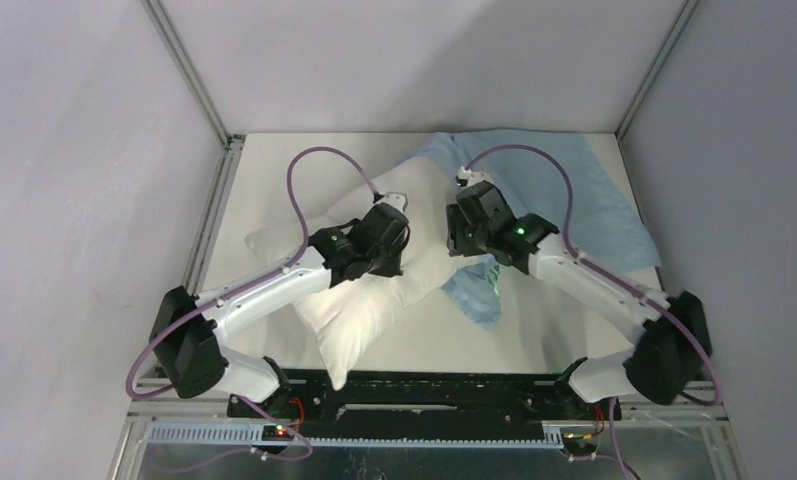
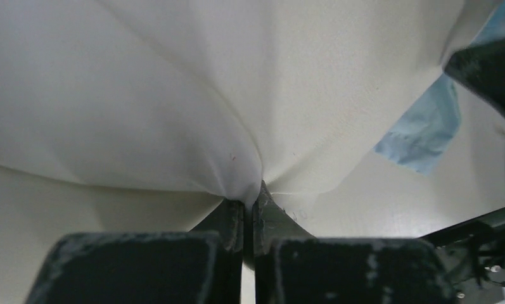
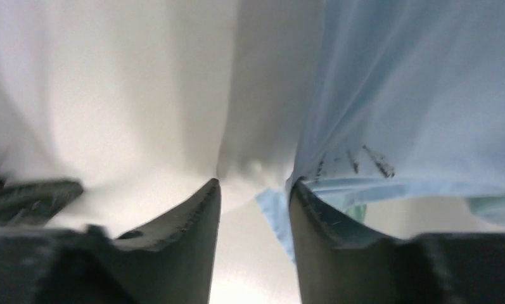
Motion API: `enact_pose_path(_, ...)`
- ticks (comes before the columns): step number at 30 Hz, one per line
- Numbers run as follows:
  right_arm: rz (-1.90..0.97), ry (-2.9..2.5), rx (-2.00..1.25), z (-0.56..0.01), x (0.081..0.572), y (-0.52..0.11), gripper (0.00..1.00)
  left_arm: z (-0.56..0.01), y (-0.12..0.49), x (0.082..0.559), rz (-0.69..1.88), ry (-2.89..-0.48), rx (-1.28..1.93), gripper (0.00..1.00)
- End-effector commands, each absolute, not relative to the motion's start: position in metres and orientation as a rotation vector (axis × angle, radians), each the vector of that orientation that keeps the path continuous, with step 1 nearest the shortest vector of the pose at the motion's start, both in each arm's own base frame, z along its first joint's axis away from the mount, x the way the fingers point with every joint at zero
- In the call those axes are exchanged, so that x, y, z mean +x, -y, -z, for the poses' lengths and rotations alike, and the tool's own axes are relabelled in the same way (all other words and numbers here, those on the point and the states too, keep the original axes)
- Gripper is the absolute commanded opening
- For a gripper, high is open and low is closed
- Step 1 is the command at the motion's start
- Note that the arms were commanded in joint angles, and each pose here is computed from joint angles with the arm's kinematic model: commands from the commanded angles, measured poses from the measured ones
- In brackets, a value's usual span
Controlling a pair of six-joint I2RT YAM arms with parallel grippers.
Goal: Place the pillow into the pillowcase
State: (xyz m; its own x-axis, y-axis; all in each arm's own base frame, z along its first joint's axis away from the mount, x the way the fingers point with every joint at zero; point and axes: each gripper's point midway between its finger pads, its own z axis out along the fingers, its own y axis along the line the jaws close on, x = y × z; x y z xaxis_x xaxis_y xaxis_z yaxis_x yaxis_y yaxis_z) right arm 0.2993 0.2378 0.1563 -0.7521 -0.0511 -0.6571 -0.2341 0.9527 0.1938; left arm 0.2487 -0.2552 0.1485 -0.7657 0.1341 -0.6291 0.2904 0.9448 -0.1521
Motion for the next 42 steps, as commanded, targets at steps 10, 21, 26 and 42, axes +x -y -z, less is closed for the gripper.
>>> enact_pose_path(10, -0.231, -2.294, 0.099, -0.141, 0.243, -0.15, 0.67, -0.19, 0.298, 0.253, 0.644, -2.348, 0.171, 0.0)
enact_pose_path(21, -0.108, -2.372, 0.163, -0.061, 0.263, -0.126, 0.68, -0.203, 0.296, 0.255, 0.65, -2.323, 0.166, 0.0)
enact_pose_path(26, -0.138, -2.4, 0.193, -0.046, 0.283, -0.13, 0.59, -0.205, 0.297, 0.256, 0.65, -2.322, 0.165, 0.0)
enact_pose_path(42, -0.71, -2.04, -0.284, -0.324, 0.24, -0.271, 0.0, -0.3, 0.359, 0.247, 0.917, -2.15, 0.324, 0.0)
